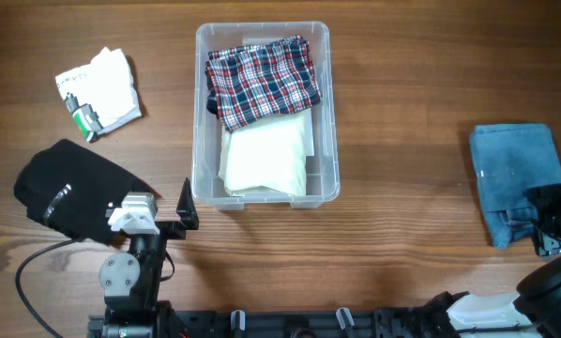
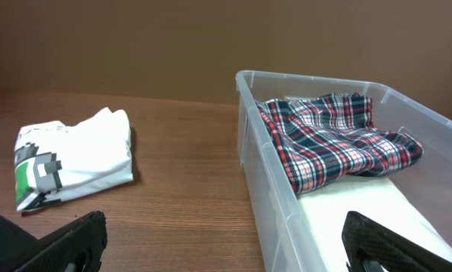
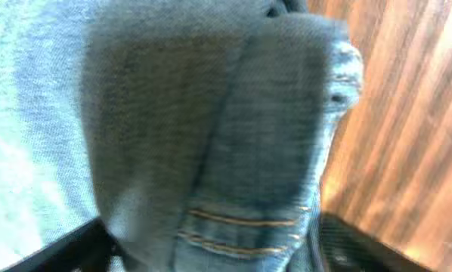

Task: Pack container
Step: 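Lower the right gripper onto the jeans' lower right corner, then grasp the jeans with the right gripper, lift and carry left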

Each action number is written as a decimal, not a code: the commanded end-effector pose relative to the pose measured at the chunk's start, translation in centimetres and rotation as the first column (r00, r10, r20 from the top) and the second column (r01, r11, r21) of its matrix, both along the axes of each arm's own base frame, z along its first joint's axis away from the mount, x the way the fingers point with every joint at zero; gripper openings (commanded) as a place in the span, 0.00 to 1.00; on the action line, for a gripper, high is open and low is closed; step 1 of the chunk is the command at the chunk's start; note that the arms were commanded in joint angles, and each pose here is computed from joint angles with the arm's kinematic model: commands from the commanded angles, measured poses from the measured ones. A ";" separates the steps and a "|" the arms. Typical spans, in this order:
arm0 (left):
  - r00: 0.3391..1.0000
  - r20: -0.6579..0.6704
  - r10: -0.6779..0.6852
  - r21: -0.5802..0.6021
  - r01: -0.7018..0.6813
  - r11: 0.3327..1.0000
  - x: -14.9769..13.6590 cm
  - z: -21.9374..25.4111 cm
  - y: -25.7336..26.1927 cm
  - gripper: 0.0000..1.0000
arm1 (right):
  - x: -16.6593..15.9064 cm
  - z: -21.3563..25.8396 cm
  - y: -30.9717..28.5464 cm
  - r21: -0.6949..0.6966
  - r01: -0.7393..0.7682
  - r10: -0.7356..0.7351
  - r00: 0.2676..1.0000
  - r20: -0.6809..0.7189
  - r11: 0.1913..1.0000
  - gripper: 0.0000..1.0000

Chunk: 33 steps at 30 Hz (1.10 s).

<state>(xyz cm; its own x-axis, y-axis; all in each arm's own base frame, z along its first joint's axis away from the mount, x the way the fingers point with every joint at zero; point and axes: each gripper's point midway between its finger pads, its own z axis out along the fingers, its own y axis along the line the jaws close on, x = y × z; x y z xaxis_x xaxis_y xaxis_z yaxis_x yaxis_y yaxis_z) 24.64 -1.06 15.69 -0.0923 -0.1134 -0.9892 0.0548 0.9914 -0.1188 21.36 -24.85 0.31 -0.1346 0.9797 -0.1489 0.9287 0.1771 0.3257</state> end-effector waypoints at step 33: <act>1.000 -0.007 -0.003 0.015 0.003 1.000 0.0 -0.3 0.0 1.00 | 3.9 3.3 5.2 0.124 -0.175 0.128 0.939 0.318 0.977 0.04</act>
<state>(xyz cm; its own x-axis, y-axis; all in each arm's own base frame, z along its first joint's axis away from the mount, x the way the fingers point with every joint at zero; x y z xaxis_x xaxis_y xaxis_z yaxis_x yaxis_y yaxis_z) 24.64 -1.06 15.69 -0.0923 -0.1134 -0.9892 0.0548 0.9914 -0.1188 23.64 -22.49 1.20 -0.1721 0.9824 -0.0722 0.8387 0.1845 0.5124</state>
